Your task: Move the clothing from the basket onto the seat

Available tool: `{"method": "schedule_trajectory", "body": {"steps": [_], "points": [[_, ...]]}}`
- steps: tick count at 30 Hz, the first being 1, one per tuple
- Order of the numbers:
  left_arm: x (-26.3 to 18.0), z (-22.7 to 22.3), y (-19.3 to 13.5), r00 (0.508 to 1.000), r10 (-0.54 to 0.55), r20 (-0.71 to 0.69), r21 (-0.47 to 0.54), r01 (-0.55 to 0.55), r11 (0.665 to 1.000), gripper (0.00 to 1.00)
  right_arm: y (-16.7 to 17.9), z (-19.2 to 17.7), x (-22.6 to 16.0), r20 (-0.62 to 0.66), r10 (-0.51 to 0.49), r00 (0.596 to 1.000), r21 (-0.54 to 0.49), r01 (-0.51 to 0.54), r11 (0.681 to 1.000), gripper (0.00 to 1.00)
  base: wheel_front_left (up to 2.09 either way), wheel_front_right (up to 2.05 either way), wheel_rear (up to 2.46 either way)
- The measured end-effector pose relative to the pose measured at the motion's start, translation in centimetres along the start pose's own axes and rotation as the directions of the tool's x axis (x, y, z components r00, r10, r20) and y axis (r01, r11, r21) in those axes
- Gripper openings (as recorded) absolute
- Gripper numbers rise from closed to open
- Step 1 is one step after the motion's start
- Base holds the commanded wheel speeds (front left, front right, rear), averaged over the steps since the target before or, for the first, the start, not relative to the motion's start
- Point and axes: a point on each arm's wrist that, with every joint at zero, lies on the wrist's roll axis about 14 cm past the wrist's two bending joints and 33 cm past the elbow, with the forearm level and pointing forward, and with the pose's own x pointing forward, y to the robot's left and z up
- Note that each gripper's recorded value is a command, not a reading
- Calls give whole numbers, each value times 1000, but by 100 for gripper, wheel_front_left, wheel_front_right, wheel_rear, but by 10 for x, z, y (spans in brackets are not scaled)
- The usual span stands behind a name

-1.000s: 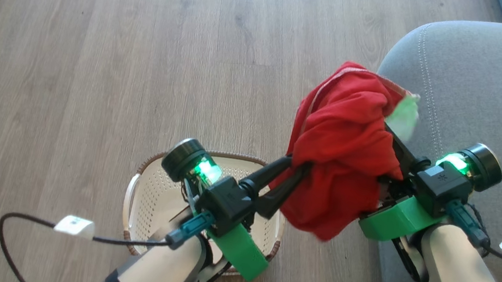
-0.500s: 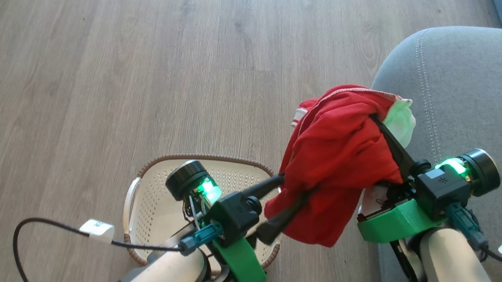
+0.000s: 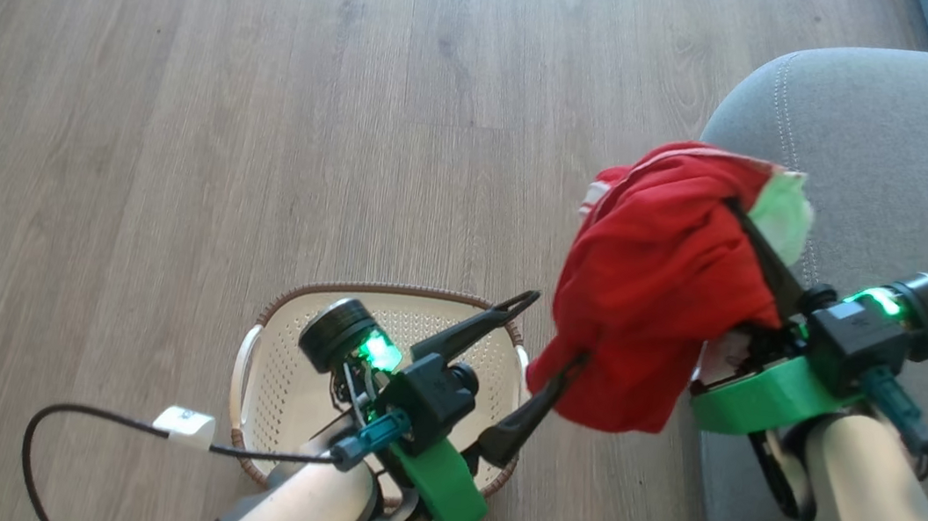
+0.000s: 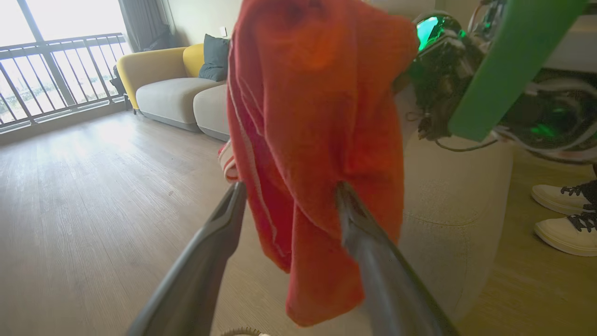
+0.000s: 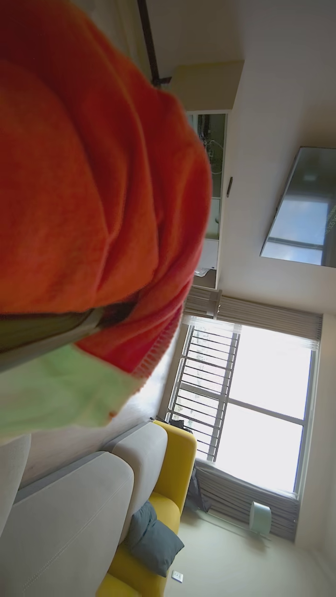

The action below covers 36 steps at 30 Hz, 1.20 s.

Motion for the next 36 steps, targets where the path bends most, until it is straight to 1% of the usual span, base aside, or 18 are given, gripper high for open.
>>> {"method": "schedule_trajectory", "body": {"steps": [12, 16, 19, 22, 30, 36], "points": [[-24, -42, 3, 991, 26, -133, -18, -29, 999, 100, -32, 6, -3, 19, -96, 995, -14, 96, 995, 0, 0, 0, 0], [-31, -50, 4, 987, 33, -160, -22, -37, 999, 100, -37, 0, -13, -3, -119, 993, -11, 119, 993, 0, 0, 0, 0], [-32, -51, 4, 986, 32, -164, -13, -35, 999, 100, -37, -3, -16, -13, -122, 992, -12, 122, 992, 0, 0, 0, 0], [-34, -54, 1, 984, 13, -178, 13, -11, 1000, 100, -37, -5, -19, -22, -125, 992, -13, 125, 992, 0, 0, 0, 0], [-40, -59, -4, 981, 14, -194, -2, -14, 1000, 100, -42, 1, -23, -9, -143, 990, -19, 143, 990, 0, 0, 0, 0], [-37, -56, -2, 983, 18, -183, 2, -18, 1000, 100, -48, 6, -29, -3, -164, 986, -28, 164, 986, 0, 0, 0, 0]]}}
